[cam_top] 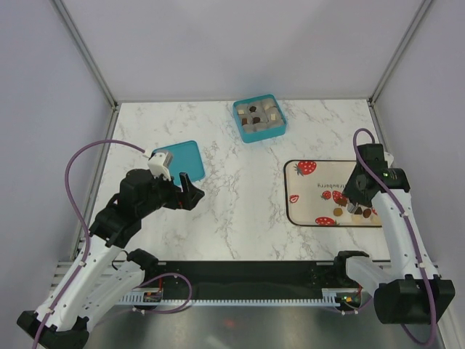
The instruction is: Pack the chocolate
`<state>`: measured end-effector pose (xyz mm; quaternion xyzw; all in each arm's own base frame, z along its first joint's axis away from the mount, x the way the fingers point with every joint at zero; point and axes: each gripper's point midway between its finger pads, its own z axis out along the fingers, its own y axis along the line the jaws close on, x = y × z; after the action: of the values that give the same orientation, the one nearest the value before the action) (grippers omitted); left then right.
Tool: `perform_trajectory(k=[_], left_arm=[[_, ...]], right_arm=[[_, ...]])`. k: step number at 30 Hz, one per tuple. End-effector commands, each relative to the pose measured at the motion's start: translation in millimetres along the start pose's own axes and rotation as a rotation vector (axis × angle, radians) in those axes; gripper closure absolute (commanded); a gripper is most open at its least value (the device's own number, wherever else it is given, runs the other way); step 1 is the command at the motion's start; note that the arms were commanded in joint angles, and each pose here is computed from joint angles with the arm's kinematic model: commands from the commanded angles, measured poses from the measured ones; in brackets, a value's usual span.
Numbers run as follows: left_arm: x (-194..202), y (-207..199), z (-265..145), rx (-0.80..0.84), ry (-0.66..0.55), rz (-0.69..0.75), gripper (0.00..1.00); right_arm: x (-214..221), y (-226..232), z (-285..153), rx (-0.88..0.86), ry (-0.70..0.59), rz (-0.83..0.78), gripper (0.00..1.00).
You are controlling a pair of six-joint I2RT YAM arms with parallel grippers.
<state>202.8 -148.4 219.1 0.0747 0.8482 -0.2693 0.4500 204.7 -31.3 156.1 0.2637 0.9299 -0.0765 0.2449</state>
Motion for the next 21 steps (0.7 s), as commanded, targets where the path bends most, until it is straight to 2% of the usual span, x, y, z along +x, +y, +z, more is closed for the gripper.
perform_trajectory(k=[1, 5, 21], left_arm=[[-5, -4, -1, 0.026, -0.023, 0.041, 0.01], [-5, -5, -1, 0.032, -0.019, 0.040, 0.01], [-4, -3, -1, 0.024, -0.017, 0.038, 0.01]], right_arm=[[5, 3, 3, -0.023, 0.018, 0.019, 0.54], [17, 6, 7, -0.053, 0.047, 0.024, 0.54], [18, 20, 14, -0.122, 0.054, 0.005, 0.54]])
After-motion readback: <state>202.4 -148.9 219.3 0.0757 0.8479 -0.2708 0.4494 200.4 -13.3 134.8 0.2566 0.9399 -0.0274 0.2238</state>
